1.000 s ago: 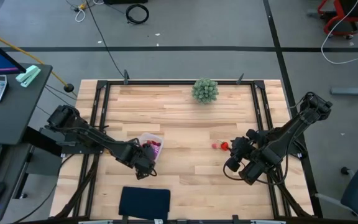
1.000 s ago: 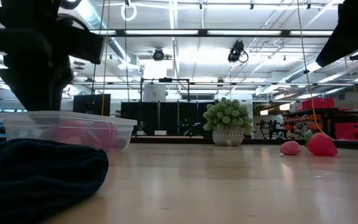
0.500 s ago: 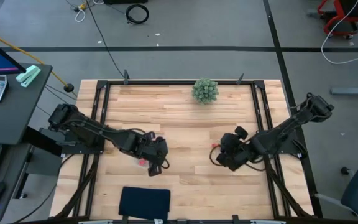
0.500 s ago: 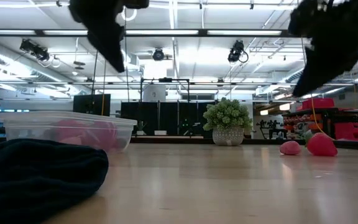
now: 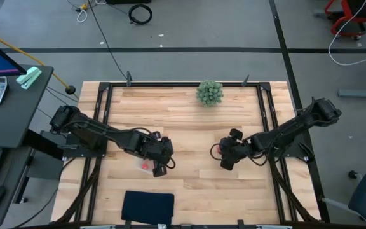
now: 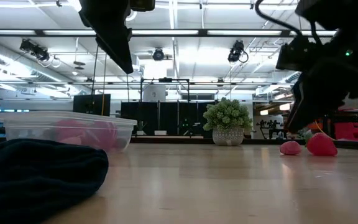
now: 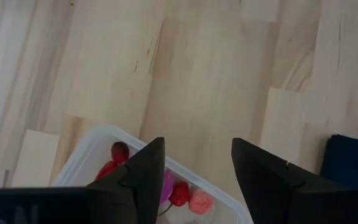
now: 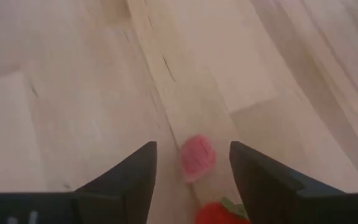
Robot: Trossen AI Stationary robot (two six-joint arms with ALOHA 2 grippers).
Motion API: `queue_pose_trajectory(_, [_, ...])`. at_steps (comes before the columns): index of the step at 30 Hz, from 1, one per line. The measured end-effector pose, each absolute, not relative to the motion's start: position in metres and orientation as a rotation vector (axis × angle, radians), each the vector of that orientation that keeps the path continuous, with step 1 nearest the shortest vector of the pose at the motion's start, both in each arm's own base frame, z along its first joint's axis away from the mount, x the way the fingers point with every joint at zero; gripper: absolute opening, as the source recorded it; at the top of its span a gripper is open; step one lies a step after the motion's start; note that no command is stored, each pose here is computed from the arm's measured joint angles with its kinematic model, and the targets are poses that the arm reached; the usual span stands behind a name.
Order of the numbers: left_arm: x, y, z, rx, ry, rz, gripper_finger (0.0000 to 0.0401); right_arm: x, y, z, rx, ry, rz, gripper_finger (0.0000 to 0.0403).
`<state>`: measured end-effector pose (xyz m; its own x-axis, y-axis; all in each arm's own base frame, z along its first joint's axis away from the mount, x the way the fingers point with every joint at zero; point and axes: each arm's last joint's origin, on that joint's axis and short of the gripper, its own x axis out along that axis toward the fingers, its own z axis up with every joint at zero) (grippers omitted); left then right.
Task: Pick and placing Produce into tupperware
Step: Put the pink peach into the transparent bin
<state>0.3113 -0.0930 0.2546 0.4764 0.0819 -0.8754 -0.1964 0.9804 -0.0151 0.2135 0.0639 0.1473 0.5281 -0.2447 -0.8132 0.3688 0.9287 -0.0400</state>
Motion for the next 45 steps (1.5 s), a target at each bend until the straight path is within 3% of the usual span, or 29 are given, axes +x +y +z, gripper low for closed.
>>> queue_pose_trajectory(13, [0.312,-0.093,0.255,-0.119,1.058,0.168,0.0189,0.223,0.063,0.113,0.107,1.053,-0.429,0.0220])
queue_pose_trajectory(20, [0.312,-0.093,0.255,-0.119,1.059,0.168,0.0181,0.226,0.057,0.116,0.173,1.027,-0.453,0.0216])
queue_pose_trajectory(33, [0.311,-0.094,0.255,-0.119,1.058,0.168,0.0176,0.230,0.050,0.119,0.309,1.026,-0.435,0.0111])
queue_pose_trajectory(39, [0.312,-0.094,0.255,-0.130,1.049,0.169,0.0172,0.248,0.053,0.129,0.341,0.827,-0.356,0.0089])
queue_pose_trajectory(45, [0.312,-0.093,0.269,-0.189,1.044,0.204,0.0172,0.275,0.055,0.159,0.328,0.452,-0.202,0.0099])
